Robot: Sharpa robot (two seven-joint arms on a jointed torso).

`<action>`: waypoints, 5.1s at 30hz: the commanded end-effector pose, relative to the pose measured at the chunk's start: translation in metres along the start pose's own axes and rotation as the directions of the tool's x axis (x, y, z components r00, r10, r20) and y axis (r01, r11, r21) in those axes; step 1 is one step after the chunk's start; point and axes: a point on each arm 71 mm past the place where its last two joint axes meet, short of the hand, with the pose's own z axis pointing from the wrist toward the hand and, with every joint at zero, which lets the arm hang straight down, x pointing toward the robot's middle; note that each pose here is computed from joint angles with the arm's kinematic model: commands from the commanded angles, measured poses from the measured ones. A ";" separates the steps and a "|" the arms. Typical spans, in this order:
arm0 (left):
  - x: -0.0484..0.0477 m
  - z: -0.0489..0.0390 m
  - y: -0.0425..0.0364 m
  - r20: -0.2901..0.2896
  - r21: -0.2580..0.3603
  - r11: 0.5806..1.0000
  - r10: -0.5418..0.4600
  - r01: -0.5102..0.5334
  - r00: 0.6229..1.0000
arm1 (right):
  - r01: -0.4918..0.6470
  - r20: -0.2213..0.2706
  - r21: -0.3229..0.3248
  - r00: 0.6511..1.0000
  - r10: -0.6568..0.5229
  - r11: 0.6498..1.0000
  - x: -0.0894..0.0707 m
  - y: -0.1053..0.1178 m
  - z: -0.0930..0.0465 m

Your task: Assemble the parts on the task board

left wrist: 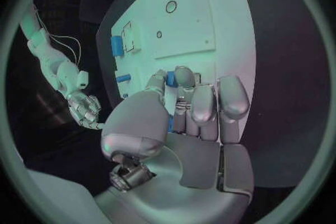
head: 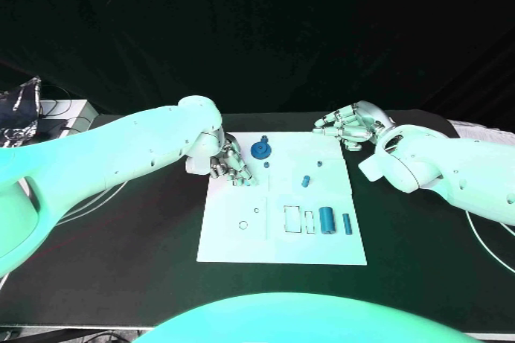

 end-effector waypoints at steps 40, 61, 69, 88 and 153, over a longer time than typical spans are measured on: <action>0.0002 -0.0419 0.0054 0.172 0.127 0.987 -0.121 0.100 0.978 | 0.009 -0.003 -0.011 1.000 -0.009 1.000 -0.001 -0.004 -0.003; 0.0456 -0.0334 0.0281 0.401 0.230 0.939 -0.329 0.254 0.855 | 0.012 0.007 -0.001 1.000 -0.012 1.000 -0.005 -0.009 -0.005; 0.0526 -0.0271 0.0261 0.406 0.228 0.941 -0.325 0.250 0.854 | 0.012 0.008 0.001 1.000 -0.012 1.000 -0.006 -0.010 -0.005; 0.0664 -0.0128 0.0212 0.343 0.170 0.962 -0.260 0.212 0.903 | 0.011 0.004 0.002 1.000 -0.011 1.000 -0.005 -0.010 -0.005; 0.0771 -0.0046 0.0192 0.255 0.207 0.939 -0.324 0.276 0.911 | 0.010 -0.012 0.016 1.000 -0.010 1.000 -0.003 -0.014 -0.006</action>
